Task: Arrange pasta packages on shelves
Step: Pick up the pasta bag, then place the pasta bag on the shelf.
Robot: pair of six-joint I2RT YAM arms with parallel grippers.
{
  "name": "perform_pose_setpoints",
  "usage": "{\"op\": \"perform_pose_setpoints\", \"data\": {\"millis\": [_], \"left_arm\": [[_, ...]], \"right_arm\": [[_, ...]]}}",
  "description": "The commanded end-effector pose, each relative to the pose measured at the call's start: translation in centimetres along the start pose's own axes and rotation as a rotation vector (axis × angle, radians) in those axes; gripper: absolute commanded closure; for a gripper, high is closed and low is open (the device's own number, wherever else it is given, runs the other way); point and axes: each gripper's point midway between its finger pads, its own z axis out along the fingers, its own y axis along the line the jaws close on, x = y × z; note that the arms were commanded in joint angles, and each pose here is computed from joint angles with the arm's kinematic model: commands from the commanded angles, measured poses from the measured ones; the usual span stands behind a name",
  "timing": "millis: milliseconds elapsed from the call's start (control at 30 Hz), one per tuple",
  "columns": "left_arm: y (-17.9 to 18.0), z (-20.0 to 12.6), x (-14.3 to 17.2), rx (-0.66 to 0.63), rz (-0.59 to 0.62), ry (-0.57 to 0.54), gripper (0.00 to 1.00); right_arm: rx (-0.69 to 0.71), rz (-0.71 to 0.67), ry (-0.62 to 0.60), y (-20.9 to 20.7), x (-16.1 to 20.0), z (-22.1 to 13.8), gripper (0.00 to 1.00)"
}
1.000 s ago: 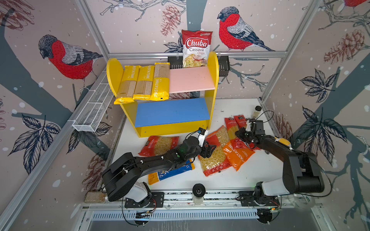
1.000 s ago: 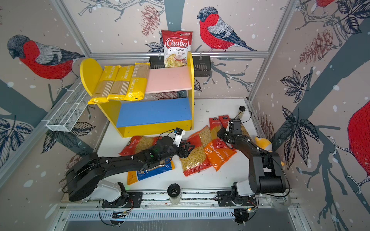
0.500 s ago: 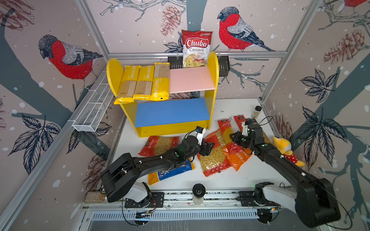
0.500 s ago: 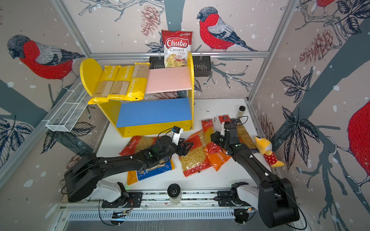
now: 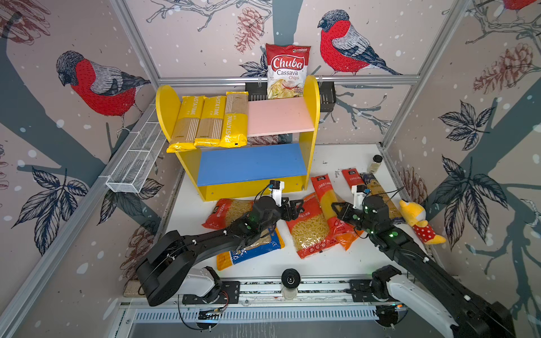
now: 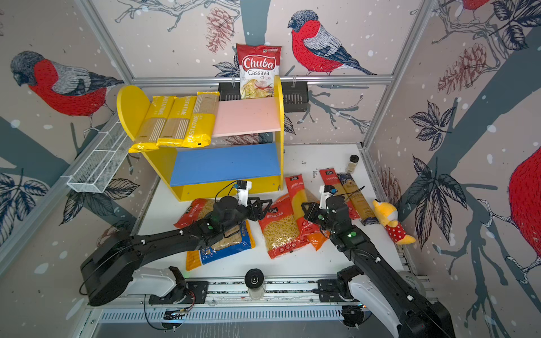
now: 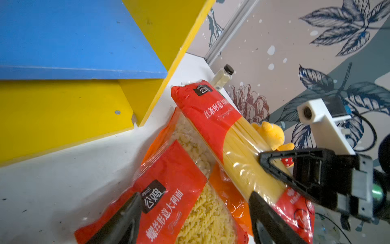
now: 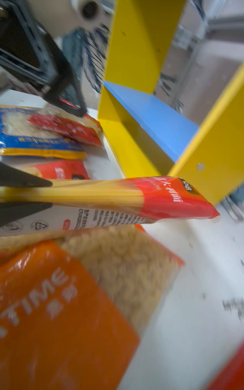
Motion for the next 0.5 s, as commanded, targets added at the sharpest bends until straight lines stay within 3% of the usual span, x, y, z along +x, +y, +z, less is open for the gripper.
{"op": "perform_pose_setpoints", "data": {"millis": [0,167,467], "left_arm": [[-0.2,-0.9,-2.8,0.051,-0.104,-0.111,0.21],[0.3,-2.6,-4.2,0.093,-0.186,-0.176,0.17],[-1.9,-2.9,-5.1,0.228,-0.241,-0.198,0.09]], "right_arm": [[-0.150,-0.090,-0.080,4.1,-2.1,-0.6,0.94],[-0.185,-0.097,-0.071,4.5,-1.4,-1.3,0.98],[-0.421,-0.097,-0.081,9.7,-1.6,-3.4,0.98]]}}
